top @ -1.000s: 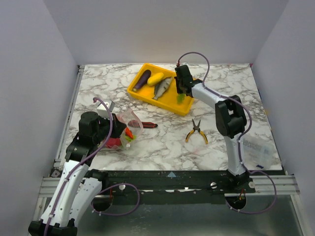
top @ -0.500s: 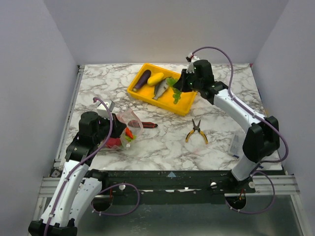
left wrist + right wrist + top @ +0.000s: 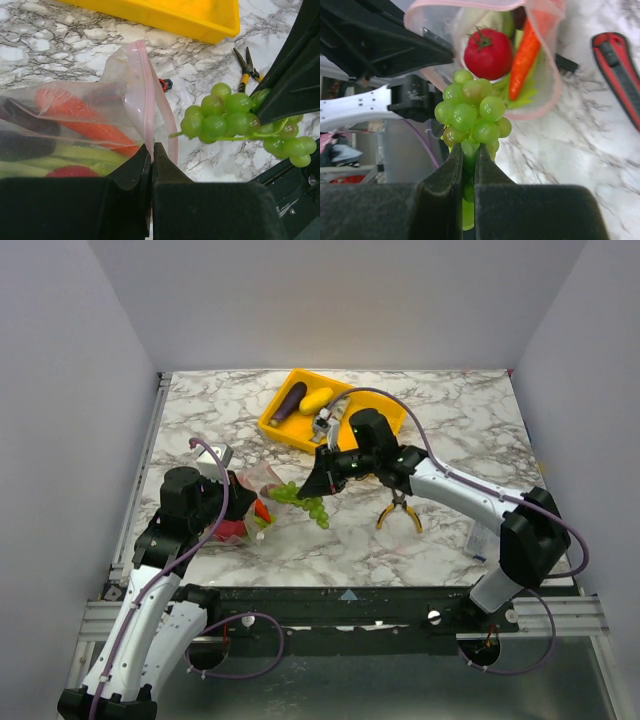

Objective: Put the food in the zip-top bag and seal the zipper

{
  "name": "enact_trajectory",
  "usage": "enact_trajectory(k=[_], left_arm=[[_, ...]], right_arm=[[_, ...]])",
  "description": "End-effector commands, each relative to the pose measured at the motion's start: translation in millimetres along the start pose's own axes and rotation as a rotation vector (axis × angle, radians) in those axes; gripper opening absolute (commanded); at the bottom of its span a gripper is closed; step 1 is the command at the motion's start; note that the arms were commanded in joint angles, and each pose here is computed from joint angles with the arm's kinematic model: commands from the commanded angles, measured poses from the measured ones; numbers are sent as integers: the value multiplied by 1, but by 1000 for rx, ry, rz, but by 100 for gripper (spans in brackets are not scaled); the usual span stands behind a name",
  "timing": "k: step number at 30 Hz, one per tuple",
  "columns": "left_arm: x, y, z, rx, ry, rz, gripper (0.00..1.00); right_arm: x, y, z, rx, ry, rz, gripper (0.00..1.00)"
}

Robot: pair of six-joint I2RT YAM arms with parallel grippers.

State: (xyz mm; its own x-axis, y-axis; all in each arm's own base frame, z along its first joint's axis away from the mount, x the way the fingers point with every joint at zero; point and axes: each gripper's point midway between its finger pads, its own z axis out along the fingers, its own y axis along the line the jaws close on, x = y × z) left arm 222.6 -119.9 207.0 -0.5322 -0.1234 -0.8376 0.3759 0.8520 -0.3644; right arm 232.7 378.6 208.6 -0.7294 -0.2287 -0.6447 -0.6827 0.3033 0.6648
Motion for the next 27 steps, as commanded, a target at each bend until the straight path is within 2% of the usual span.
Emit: enact_trajectory(k=[1, 7, 9, 11, 12, 14, 16, 17, 19, 23, 25, 27], left_arm=[[-10, -6, -1, 22, -36, 14, 0], [-14, -5, -6, 13, -67, 24, 0], [-15, -6, -7, 17, -73, 26, 0], [-16, -9, -8, 30, -77, 26, 0], [-16, -10, -8, 38, -80, 28, 0], [-17, -12, -8, 46, -82, 29, 0], [-17, -11, -9, 40, -84, 30, 0], [-16, -11, -9, 37, -85, 29, 0], [-16, -11, -10, 37, -88, 30, 0], [-17, -10, -11, 32, -90, 31, 0], [-18, -10, -11, 30, -92, 31, 0], [-17, -9, -12, 27, -93, 32, 0]], right_arm=[[-21, 21, 30, -108, -45, 57, 0], [-36, 27, 91, -197, -69, 248, 0], [-42, 17, 111, -142, -92, 303, 0], [-51, 0, 125, -38, -166, 383, 0], [-58, 2, 130, -39, -234, 410, 0], [-67, 10, 142, -50, -348, 416, 0], [-67, 2, 156, 48, -403, 416, 2], [-64, -1, 158, 85, -438, 421, 5], [-61, 3, 157, 89, -525, 423, 22], [-42, 7, 171, 169, -454, 359, 32], [-30, 5, 162, 184, -435, 342, 40], [-22, 4, 149, 216, -415, 308, 43]])
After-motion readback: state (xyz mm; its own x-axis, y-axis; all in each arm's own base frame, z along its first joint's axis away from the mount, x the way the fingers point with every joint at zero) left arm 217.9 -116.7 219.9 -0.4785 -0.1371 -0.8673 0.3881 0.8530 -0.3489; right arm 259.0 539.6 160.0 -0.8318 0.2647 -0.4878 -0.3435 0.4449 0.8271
